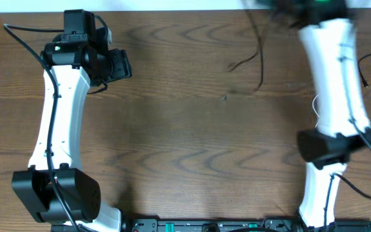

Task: Untangle cables
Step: 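Carry the black cable to the back right corner and release it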

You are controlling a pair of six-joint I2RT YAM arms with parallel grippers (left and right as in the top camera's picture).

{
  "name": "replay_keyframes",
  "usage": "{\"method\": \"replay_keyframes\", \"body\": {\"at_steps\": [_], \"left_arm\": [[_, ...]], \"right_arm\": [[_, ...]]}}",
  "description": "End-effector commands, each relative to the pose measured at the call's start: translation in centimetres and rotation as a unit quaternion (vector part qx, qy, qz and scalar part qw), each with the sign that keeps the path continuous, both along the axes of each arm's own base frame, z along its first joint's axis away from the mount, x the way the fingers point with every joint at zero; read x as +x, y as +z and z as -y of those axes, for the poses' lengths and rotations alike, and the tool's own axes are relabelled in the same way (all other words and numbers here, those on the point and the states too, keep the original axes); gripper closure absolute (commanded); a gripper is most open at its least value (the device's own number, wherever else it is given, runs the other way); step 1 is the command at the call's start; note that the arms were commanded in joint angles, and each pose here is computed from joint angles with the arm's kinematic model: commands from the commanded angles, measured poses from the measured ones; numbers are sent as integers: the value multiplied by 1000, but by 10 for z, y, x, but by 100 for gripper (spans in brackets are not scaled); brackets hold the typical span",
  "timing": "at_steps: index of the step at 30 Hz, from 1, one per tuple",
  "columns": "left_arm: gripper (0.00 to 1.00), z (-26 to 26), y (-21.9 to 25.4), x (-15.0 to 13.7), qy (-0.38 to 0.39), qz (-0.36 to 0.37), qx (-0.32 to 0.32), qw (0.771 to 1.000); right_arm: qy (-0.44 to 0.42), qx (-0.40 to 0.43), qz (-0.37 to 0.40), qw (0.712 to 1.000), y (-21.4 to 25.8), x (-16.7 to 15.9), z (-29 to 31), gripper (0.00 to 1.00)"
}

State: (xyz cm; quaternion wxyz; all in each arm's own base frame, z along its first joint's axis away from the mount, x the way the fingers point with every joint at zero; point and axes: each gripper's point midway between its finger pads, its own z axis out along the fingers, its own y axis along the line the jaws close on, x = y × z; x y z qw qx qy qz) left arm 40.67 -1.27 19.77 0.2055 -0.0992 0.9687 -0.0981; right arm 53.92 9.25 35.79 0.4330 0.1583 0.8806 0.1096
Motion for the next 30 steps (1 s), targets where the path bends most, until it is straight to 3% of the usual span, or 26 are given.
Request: {"method": "replay_keyframes", "body": {"at_steps": [1,6,15,18,21,28,30], "left_arm": [[32,-1,-4,-1,3,-7,-3,1000],[32,-1,-4,-1,3,-7,-3,1000],[32,-1,-4,-1,3,-7,-3,1000],[32,-1,-4,-1,3,-7,-3,1000],[32,-1,-4,-1,3,-7,-3,1000],[32,-1,-4,-1,3,-7,-3,1000],[32,-1,-4,-1,3,-7,-3,1000]], "right_arm": [[-81,-26,85,993,61,-3,72,99],[-169,-37,109,979,74,-3,156,99],[-310,-70,52,947,29,-24,295,99],[-328,-61,28,942,4,-30,327,99],[-292,-29,-3,956,-23,-29,329,96],[-191,-37,-97,976,-86,-30,305,64],[-164,-55,-119,978,-106,-29,300,60]]}}
